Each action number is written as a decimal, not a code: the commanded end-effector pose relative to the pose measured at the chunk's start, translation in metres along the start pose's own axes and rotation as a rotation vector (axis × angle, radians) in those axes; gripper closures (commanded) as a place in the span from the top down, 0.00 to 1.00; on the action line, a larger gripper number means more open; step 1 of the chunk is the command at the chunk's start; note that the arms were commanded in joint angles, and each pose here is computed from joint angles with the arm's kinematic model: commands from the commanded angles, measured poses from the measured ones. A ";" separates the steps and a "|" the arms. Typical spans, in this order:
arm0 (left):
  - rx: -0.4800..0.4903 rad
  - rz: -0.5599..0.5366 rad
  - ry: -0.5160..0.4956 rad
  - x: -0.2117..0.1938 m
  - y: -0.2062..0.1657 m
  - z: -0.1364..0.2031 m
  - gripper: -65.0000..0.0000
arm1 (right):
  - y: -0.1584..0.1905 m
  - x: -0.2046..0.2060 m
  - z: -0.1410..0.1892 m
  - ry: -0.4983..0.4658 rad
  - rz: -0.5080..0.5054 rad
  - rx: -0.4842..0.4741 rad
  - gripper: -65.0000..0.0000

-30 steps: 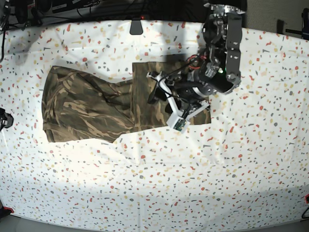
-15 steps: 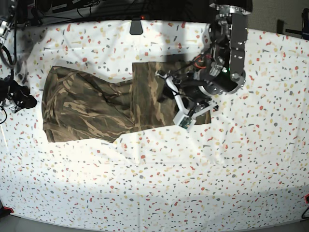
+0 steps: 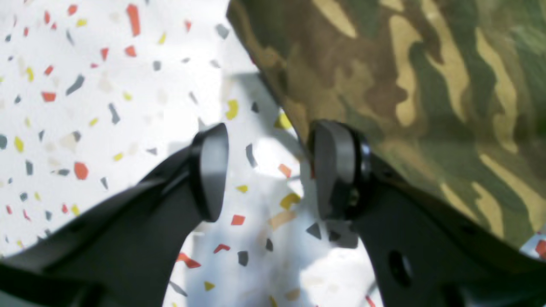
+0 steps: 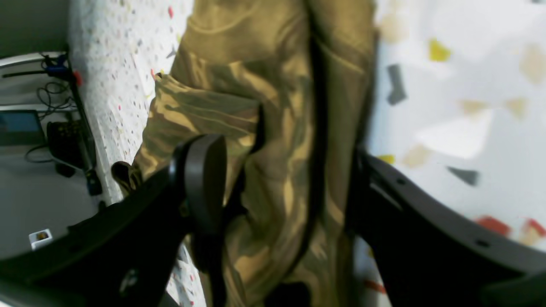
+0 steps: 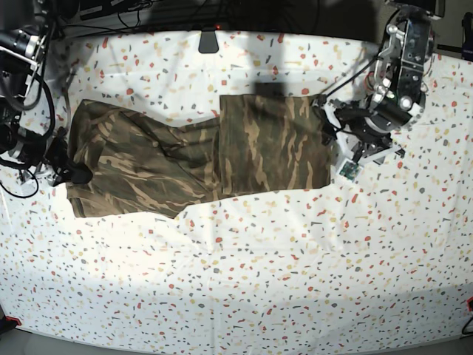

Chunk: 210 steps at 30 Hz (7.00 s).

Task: Fold the T-shirt properly

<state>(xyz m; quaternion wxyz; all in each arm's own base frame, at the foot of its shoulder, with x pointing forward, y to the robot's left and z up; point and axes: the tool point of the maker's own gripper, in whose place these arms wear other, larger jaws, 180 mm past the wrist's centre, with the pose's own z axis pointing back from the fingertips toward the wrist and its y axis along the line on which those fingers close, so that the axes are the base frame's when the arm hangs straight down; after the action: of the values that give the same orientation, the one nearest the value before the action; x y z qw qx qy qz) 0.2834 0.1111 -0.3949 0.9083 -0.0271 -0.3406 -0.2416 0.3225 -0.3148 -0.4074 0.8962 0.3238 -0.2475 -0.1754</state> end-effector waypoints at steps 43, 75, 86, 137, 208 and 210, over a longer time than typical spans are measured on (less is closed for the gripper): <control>0.033 0.055 -0.081 0.021 0.009 0.004 0.49 | 0.300 -0.060 -0.079 0.290 0.676 0.593 0.00; 0.473 -0.109 0.241 -0.039 0.082 0.033 0.49 | 0.429 -0.153 -0.133 0.339 0.788 0.735 0.39; 0.736 -0.119 0.219 -0.037 0.147 0.069 0.49 | 0.465 -0.151 -0.100 0.317 0.665 0.986 0.41; -0.184 0.404 -0.038 -0.031 -0.091 0.047 0.49 | 0.369 -0.053 -0.239 -0.050 1.041 0.254 0.41; -0.141 0.278 0.088 -0.103 -0.012 0.153 0.49 | 0.138 -0.248 0.079 0.260 0.685 -0.031 0.41; -0.158 0.290 0.156 -0.126 -0.022 0.162 0.49 | 0.126 -0.273 0.096 0.330 0.639 -0.065 0.41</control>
<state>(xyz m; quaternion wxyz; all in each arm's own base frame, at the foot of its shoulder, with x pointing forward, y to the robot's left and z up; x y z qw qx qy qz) 0.0901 0.1829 -0.3585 0.9569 -0.1220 -0.2288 -0.1304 0.0644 -0.1418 -0.3544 0.9460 0.2245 -0.1763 0.1538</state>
